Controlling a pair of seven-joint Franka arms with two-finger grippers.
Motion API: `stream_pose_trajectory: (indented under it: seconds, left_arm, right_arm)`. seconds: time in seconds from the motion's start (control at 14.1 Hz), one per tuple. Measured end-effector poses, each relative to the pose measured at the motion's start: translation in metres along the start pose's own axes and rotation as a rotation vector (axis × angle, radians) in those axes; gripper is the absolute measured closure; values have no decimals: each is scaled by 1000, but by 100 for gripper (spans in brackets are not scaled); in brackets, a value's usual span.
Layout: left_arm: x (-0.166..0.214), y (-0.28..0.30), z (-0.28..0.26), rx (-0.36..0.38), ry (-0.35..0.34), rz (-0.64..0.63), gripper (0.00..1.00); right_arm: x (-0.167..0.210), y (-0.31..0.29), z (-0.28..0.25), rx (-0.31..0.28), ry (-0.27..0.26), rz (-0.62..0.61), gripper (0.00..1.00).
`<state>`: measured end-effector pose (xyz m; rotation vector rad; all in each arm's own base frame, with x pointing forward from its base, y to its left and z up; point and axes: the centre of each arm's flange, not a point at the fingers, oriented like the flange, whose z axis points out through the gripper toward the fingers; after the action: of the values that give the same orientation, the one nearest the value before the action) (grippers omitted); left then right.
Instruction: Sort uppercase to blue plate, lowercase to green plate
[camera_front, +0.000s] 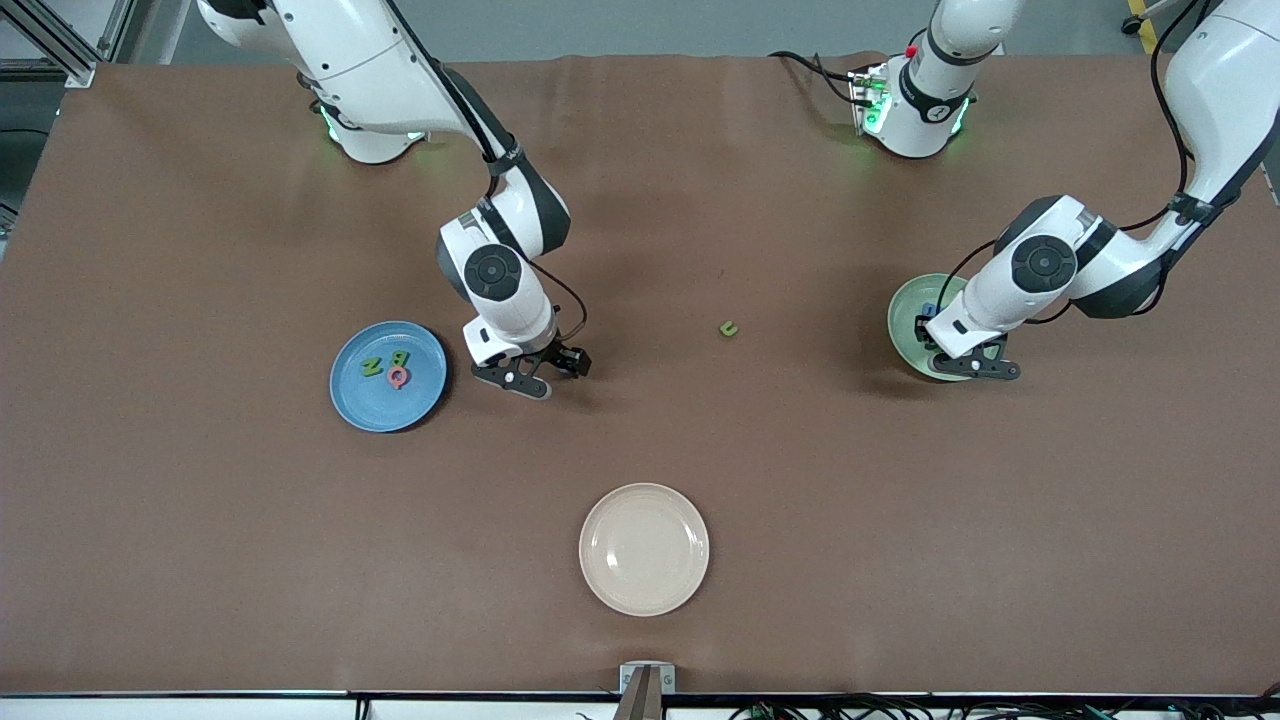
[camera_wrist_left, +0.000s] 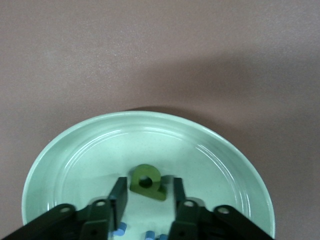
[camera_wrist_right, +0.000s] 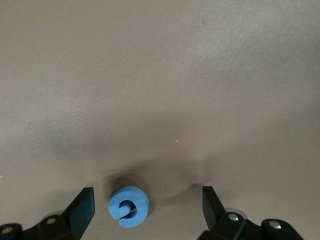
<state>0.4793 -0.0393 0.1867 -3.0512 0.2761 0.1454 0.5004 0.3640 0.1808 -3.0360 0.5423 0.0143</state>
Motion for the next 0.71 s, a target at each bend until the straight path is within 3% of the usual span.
stream_pose_trajectory:
  seconds: [0.28, 0.35, 0.42, 0.57, 0.64, 0.71]
  left_arm:
    - [2, 9, -8, -4, 18, 18, 14]
    - [4, 18, -15, -6, 32, 34, 3]
    - [6, 26, -22, -8, 46, 45, 0]
    - [7, 50, -39, -16, 67, 33, 0]
    - [7, 66, -47, -26, 71, 12, 0]
    - [8, 85, -52, -34, 72, -14, 0]
  right_arm:
    - [-10, -7, 5, -4, -3, -8, 13]
    - [-11, -7, 6, -6, -5, -9, 19]
    - [-11, -8, 7, -7, -5, -10, 19]
    - [-13, -9, 7, -7, -5, -13, 33]
    - [-13, -10, 6, -6, -5, -14, 33]
    - [-13, -10, 6, -6, -5, -15, 40]
